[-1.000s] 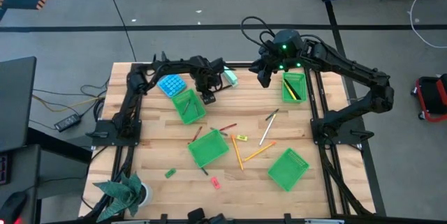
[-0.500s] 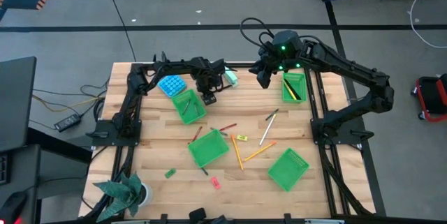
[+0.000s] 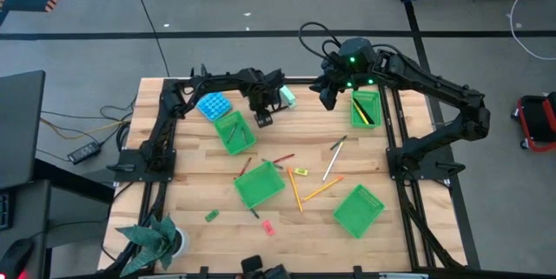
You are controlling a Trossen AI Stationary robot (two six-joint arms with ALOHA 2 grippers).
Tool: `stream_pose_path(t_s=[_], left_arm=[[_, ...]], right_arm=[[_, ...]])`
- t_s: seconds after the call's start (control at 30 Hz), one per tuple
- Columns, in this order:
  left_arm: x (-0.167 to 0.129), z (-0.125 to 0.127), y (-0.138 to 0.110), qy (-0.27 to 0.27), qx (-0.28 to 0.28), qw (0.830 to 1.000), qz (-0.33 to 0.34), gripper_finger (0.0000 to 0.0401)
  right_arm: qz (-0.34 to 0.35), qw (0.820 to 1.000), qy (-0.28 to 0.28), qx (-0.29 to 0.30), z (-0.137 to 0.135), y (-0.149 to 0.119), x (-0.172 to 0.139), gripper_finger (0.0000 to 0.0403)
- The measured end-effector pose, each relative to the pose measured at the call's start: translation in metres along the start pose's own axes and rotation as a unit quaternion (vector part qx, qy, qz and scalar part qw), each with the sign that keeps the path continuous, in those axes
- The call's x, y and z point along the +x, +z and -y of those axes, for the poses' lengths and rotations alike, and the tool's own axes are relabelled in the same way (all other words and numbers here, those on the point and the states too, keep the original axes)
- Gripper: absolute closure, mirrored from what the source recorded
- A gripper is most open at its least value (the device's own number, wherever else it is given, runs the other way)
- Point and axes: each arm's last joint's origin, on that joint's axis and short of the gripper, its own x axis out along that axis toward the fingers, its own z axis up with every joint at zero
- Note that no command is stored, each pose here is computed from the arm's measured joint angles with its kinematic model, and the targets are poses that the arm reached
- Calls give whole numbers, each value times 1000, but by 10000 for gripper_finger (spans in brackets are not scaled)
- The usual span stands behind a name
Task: Sort crayons/erasers/pens/pencils in bins
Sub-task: Put the black pen into the top right green bin
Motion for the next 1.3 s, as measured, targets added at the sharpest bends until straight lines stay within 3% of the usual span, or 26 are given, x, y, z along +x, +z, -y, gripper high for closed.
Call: stream_pose_path(t_s=[0.63, 1.07, 1.3], left_arm=[[13, 0, 1, 7, 2, 1000, -9, 238], [13, -3, 2, 25, -53, 998, -8, 327], [12, -3, 0, 4, -65, 998, -12, 365]], right_arm=[[1, 1000, 0, 3, 0, 0, 0, 281], [2, 1000, -4, 11, 0, 0, 0, 281], [2, 1000, -4, 15, 0, 0, 0, 281]])
